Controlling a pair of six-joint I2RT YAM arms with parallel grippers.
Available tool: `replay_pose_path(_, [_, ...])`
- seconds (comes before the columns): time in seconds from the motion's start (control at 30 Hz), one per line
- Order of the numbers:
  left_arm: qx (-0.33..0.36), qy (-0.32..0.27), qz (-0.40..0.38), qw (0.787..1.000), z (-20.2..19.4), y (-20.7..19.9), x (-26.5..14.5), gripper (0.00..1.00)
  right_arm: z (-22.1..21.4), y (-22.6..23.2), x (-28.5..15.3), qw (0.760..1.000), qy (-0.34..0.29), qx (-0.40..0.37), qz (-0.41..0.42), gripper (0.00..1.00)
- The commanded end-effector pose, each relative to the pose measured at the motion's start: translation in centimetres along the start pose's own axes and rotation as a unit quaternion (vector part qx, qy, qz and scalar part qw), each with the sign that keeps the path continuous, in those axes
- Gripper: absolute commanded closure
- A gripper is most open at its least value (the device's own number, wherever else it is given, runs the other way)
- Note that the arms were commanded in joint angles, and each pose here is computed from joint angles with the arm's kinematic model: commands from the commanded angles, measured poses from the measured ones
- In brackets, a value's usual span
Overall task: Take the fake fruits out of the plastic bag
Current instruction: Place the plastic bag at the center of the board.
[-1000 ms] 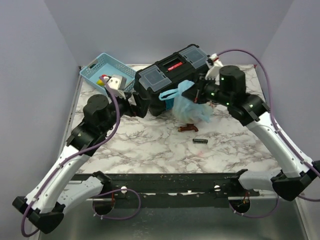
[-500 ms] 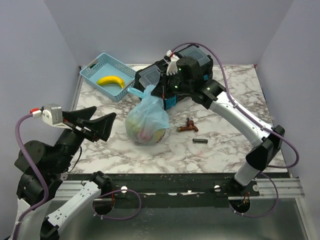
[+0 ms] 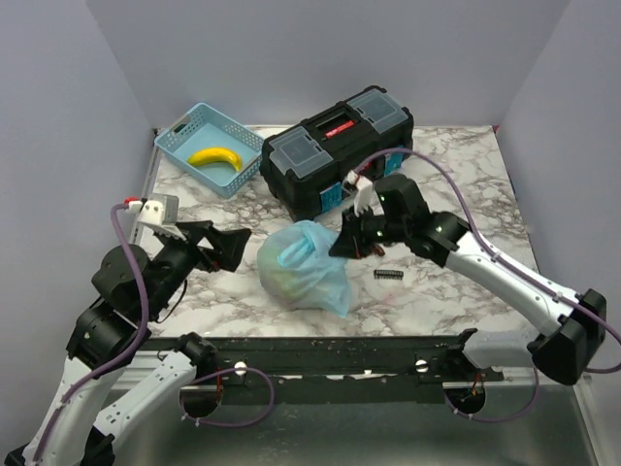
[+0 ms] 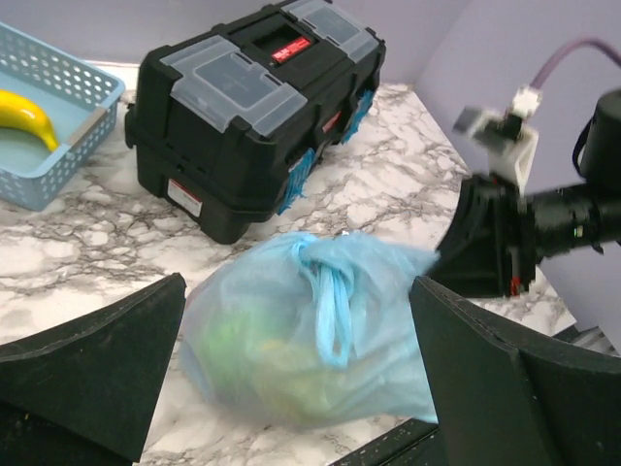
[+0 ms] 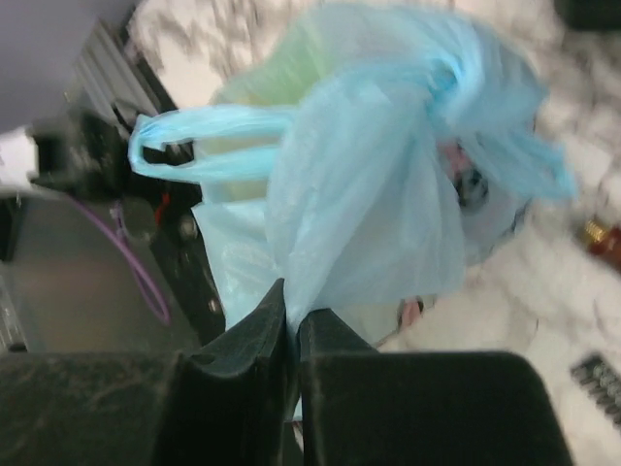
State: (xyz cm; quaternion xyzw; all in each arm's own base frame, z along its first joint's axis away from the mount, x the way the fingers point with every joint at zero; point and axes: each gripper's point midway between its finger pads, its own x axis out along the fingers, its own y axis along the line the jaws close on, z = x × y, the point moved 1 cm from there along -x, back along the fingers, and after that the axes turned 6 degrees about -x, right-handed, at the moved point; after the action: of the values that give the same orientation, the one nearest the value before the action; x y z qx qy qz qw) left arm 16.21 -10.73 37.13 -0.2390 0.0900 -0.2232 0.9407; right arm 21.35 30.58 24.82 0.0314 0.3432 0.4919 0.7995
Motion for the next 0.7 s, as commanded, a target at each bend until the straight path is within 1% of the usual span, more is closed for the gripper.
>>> replay_pose_path(0.0, [-0.004,0.036,-0.040,0.999,-1.9,-1.4,2.9,0.01,-6.6,0.5,-0.5,0.998,0.020,0.040,0.034,0.84])
replay_pose_path(0.07, [-0.012,0.071,-0.065,0.995,-3.6,-2.1,4.1,0.01,-8.9,0.0,-0.1,0.997,0.028,0.064,0.035,0.82])
replay_pose_path(0.1, [-0.015,0.092,-0.080,0.992,-4.9,-2.3,4.7,0.01,-10.3,0.0,0.2,0.996,0.037,0.075,0.041,0.79])
replay_pose_path(0.17, [-0.023,0.137,-0.102,0.985,-7.8,-2.4,5.7,0.01,-11.9,-0.1,0.6,0.994,0.033,0.090,0.055,0.75])
replay_pose_path(0.2, [-0.033,0.150,-0.108,0.982,-9.2,-2.2,6.1,0.01,-12.1,-0.2,0.8,0.994,0.019,0.094,0.057,0.71])
replay_pose_path(0.23, [-0.048,0.161,-0.104,0.980,-10.9,-1.5,6.5,0.01,-12.8,-0.6,1.0,0.994,0.014,0.101,0.050,0.67])
replay_pose_path(0.3, [-0.101,0.170,-0.097,0.976,-13.5,-0.7,6.9,0.02,-13.4,-1.4,1.4,0.993,0.003,0.118,0.030,0.62])
replay_pose_path(0.37, [-0.144,0.185,-0.114,0.965,-15.6,-0.7,6.8,0.04,-13.8,-2.2,1.6,0.991,0.002,0.133,0.006,0.61])
replay_pose_path(0.4, [-0.154,0.191,-0.123,0.962,-16.4,-0.8,6.6,0.04,-14.1,-2.6,1.6,0.990,0.001,0.140,-0.006,0.60])
replay_pose_path(0.47, [-0.155,0.199,-0.119,0.960,-17.4,-0.5,6.6,0.04,-14.5,-3.2,1.6,0.989,-0.002,0.148,-0.024,0.58])
replay_pose_path(0.53, [-0.140,0.207,-0.105,0.963,-17.9,0.0,6.8,0.04,-14.7,-4.1,1.3,0.987,-0.006,0.150,-0.054,0.57])
replay_pose_path(0.6, [-0.125,0.220,-0.089,0.963,-18.5,0.5,7.2,0.04,-15.0,-5.8,0.8,0.982,-0.009,0.151,-0.110,0.53])
replay_pose_path(0.67, [-0.110,0.237,-0.086,0.961,-18.9,0.4,7.6,0.05,-14.7,-7.2,0.0,0.977,-0.012,0.144,-0.159,0.52])
